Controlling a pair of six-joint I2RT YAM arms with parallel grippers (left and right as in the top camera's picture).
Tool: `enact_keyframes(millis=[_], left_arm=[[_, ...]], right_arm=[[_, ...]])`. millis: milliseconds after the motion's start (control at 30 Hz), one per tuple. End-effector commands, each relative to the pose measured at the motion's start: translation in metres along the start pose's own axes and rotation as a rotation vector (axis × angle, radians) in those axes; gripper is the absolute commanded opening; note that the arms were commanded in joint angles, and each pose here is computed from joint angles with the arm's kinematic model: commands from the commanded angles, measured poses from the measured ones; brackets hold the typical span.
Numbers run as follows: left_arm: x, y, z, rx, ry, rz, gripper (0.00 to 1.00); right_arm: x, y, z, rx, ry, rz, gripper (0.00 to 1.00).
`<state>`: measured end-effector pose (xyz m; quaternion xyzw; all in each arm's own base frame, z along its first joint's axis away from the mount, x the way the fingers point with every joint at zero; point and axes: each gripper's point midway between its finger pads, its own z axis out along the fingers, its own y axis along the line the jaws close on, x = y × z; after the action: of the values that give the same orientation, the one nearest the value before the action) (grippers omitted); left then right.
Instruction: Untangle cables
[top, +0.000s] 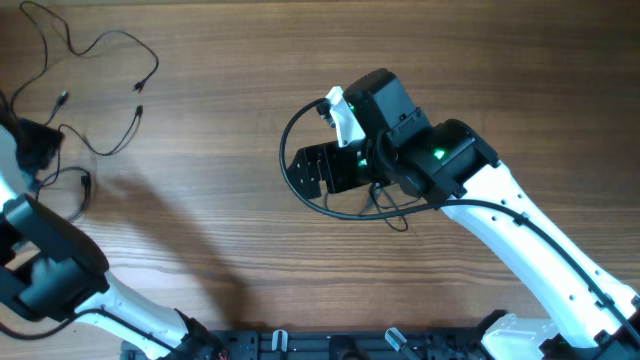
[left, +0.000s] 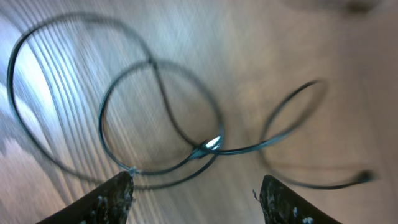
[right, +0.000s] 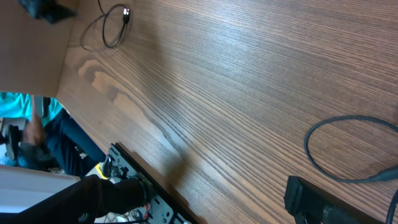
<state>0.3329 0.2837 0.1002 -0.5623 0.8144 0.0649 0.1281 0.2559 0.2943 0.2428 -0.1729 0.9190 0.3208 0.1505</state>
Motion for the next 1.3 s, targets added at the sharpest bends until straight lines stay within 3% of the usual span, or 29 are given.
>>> enact_keyframes(millis=[0,133,267,400,533,600,667,733,767,1100,1267], left_arm=[[0.032,0.004,0.027,-0.007,0.115,0.017,0.69],[0.038,0.002,0.036,0.011,0.127,0.024,0.57],[0.022,-0.008,0.043,0.058,0.045,0.096,0.72],[-0.001,-0.022,0.043,0.106,-0.053,0.089,0.72],[-0.012,-0.028,0.045,0.128,-0.1,0.116,0.65],[-0.011,-0.029,0.056,0.123,-0.09,0.12,0.58],[-0.009,-0.031,0.067,0.124,-0.078,0.145,0.41],[-0.014,-0.034,0.067,0.135,-0.102,0.157,0.12],[-0.016,-0.035,0.066,0.138,-0.108,0.156,0.04],[-0.058,-0.047,-0.033,0.26,-0.318,0.059,0.04],[-0.038,-0.083,-0.06,0.495,-0.251,0.172,0.04]], right_arm=[[0.003,-0.002,0.006,0.015,0.012,-0.012,0.96],[0.004,-0.003,0.006,0.016,0.016,-0.01,0.95],[0.004,-0.003,0.006,0.017,0.016,-0.01,0.95],[0.003,-0.002,0.006,0.015,0.012,-0.012,0.96],[0.0,-0.001,0.006,0.011,0.0,-0.017,0.96],[-0.002,0.0,0.006,0.007,-0.007,-0.019,0.96],[-0.003,0.0,0.006,0.009,-0.011,-0.004,0.96],[-0.002,0.0,0.006,0.009,-0.009,-0.002,0.96],[-0.002,-0.001,0.006,0.009,-0.008,-0.002,0.96],[0.003,-0.007,0.016,0.025,0.033,0.025,0.96],[0.005,-0.008,0.016,0.027,0.039,0.027,0.96]])
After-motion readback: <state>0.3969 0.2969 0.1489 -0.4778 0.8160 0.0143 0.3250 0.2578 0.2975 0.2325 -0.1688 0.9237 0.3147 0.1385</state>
